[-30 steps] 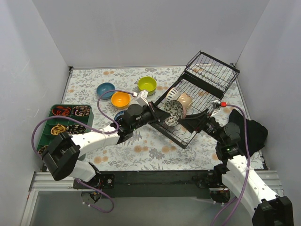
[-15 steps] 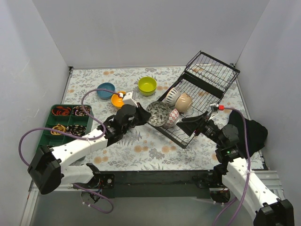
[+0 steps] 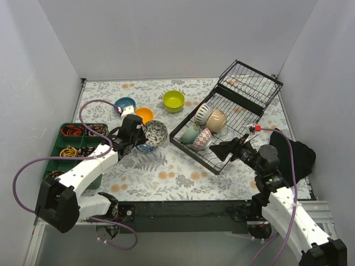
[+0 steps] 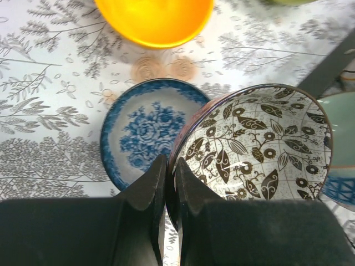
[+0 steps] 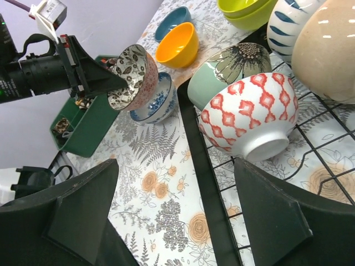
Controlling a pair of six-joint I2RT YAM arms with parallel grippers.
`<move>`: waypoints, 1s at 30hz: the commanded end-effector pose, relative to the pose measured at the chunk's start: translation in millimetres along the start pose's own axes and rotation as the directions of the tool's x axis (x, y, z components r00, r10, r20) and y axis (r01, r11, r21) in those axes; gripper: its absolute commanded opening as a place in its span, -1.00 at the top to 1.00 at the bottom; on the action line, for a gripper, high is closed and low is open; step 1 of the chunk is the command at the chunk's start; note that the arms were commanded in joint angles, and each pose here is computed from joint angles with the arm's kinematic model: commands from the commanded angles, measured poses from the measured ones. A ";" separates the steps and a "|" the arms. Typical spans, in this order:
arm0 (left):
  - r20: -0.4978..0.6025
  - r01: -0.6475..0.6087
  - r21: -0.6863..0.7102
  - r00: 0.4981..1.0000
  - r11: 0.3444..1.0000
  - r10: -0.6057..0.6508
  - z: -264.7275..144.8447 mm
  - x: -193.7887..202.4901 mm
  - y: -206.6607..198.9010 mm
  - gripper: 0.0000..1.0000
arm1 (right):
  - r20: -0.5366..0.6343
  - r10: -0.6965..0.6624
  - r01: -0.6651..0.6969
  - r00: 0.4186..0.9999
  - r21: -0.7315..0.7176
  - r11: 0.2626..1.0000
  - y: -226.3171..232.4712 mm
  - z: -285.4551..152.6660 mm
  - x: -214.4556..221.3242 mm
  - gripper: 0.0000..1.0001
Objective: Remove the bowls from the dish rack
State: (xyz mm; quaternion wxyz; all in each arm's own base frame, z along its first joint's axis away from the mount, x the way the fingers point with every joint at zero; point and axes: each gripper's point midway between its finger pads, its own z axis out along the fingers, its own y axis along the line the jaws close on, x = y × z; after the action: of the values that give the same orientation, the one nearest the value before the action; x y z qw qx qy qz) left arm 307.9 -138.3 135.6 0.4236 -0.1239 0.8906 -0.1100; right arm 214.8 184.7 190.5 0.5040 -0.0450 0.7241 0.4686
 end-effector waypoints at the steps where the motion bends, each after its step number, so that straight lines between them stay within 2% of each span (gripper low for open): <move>1: -0.005 0.005 -0.046 1.000 0.999 -0.005 8.0 -13.7 8.5 1.00 | 0.058 -0.070 0.069 0.996 0.032 0.997 3.7 -2.1 -22.5 -0.87; 13: -0.063 0.021 -0.123 0.998 0.992 -0.029 17.9 1.0 31.9 1.00 | 0.046 -0.101 0.095 0.994 0.115 0.989 -10.4 -5.6 -22.6 -0.97; 17: -0.078 0.019 -0.127 0.997 0.992 -0.029 18.5 6.4 34.9 0.92 | 0.033 -0.103 0.098 0.994 0.130 0.987 -13.5 -4.8 -21.5 -0.97; 20: -0.087 0.018 -0.125 0.996 0.992 -0.029 19.0 8.5 35.1 0.79 | 0.025 -0.108 0.104 0.994 0.136 0.985 -15.4 -4.5 -20.5 -0.97; 25: -0.087 0.016 -0.128 0.996 0.992 -0.027 17.2 9.0 37.0 0.44 | 0.019 -0.118 0.114 0.993 0.162 0.980 -20.0 -5.8 -20.0 -0.97; 30: -0.078 0.020 -0.121 0.996 0.992 -0.030 11.5 7.4 38.2 0.21 | -0.007 -0.110 0.110 0.994 0.182 0.977 -24.8 -4.6 -17.1 -0.96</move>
State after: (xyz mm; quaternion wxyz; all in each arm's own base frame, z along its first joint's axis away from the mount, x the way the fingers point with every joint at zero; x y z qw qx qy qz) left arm 305.5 -105.5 93.0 0.3530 -0.1525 0.9218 -0.0485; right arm 225.6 162.2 165.7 0.5097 -0.0304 0.7713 0.3800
